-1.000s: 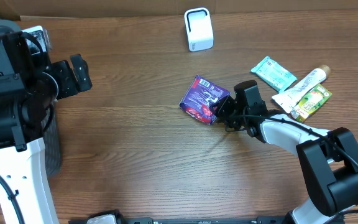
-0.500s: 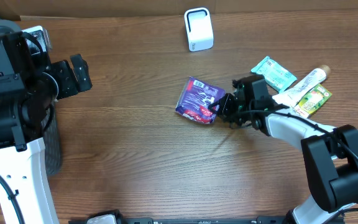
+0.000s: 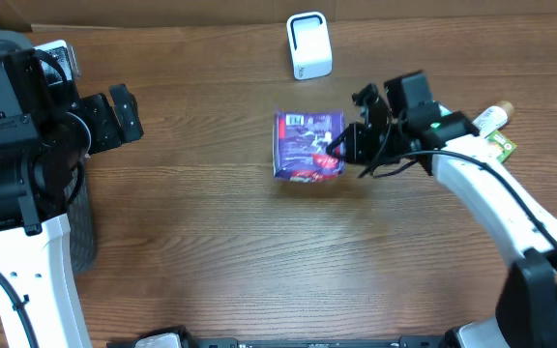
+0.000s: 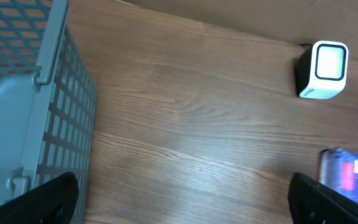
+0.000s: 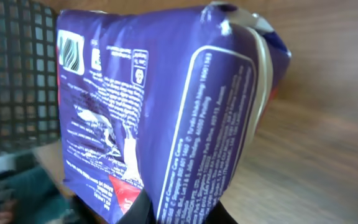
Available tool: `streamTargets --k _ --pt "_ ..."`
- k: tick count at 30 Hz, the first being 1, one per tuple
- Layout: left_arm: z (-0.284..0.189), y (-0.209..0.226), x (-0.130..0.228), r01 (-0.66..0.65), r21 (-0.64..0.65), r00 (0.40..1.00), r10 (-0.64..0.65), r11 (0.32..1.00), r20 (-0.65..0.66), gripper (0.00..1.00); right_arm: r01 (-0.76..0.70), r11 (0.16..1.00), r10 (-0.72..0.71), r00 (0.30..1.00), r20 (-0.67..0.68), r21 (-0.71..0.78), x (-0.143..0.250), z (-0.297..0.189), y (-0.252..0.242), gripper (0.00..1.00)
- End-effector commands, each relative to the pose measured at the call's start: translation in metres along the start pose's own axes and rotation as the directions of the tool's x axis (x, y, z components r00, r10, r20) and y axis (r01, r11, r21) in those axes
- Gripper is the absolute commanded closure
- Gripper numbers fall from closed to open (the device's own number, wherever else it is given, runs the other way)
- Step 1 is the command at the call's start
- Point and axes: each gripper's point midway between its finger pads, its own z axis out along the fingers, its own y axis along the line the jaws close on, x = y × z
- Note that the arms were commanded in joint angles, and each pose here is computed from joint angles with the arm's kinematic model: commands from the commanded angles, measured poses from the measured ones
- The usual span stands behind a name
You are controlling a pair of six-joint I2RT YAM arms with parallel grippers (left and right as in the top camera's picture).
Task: Scan the item barcode
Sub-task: 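Lift the pad pack and carry it up to the white scanner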
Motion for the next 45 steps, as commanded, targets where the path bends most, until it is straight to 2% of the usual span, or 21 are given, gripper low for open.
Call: streamTargets --k 1,4,10,14,16,20,26,31,33,35,41,45 --pt "-0.003 0.002 -0.004 0.004 -0.007 1.000 -0.004 1.000 0.014 0.00 0.228 0.967 -0.240 0.964 0.116 0.111 -0.028 -0.037 0.016 0.96" --pt "-0.003 0.002 -0.004 0.004 -0.007 1.000 -0.004 1.000 0.014 0.00 0.287 0.943 -0.313 0.938 0.150 0.169 -0.036 -0.050 0.017 0.96" --pt "-0.003 0.002 -0.004 0.004 -0.007 1.000 -0.004 1.000 0.013 0.00 0.284 0.922 -0.342 0.916 0.208 0.264 -0.052 -0.061 0.010 0.96" --pt "-0.003 0.002 -0.004 0.004 -0.007 1.000 -0.004 1.000 0.014 0.00 0.245 0.874 -0.381 0.881 0.279 0.420 -0.078 -0.074 -0.007 0.96" --pt "-0.003 0.002 -0.004 0.004 -0.007 1.000 -0.004 1.000 0.014 0.00 0.225 0.795 -0.454 0.837 0.305 0.564 -0.097 -0.089 -0.020 0.96" --pt "-0.003 0.002 -0.004 0.004 -0.007 1.000 -0.004 1.000 0.014 0.00 0.219 0.550 -0.659 0.707 0.258 0.806 -0.134 -0.117 -0.023 0.96" --pt "-0.003 0.002 -0.004 0.005 -0.007 1.000 -0.004 1.000 0.014 0.00 0.139 0.250 -0.841 0.522 0.144 0.958 -0.184 -0.139 -0.004 0.96" --pt "-0.003 0.002 -0.004 0.004 -0.007 1.000 -0.004 1.000 0.014 0.00 0.132 -0.066 -0.886 0.447 -0.118 0.989 -0.209 -0.124 -0.008 0.96" --pt "-0.003 0.002 -0.004 0.004 -0.007 1.000 -0.004 1.000 0.014 0.00 0.173 -0.211 -0.871 0.414 -0.265 0.962 -0.215 -0.105 -0.015 0.96" --pt "-0.003 0.002 -0.004 0.004 -0.007 1.000 -0.004 1.000 0.014 0.00 0.205 -0.320 -0.841 0.389 -0.377 0.925 -0.219 -0.086 -0.024 0.96" --pt "-0.003 0.002 -0.004 0.004 -0.007 1.000 -0.004 1.000 0.014 0.00 0.182 -0.470 -0.800 0.326 -0.504 0.864 -0.226 -0.046 -0.041 0.96" --pt "-0.003 0.002 -0.004 0.004 -0.007 1.000 -0.004 1.000 0.014 0.01 0.219 -0.482 -0.805 0.271 -0.527 0.848 -0.225 -0.022 -0.047 0.96"
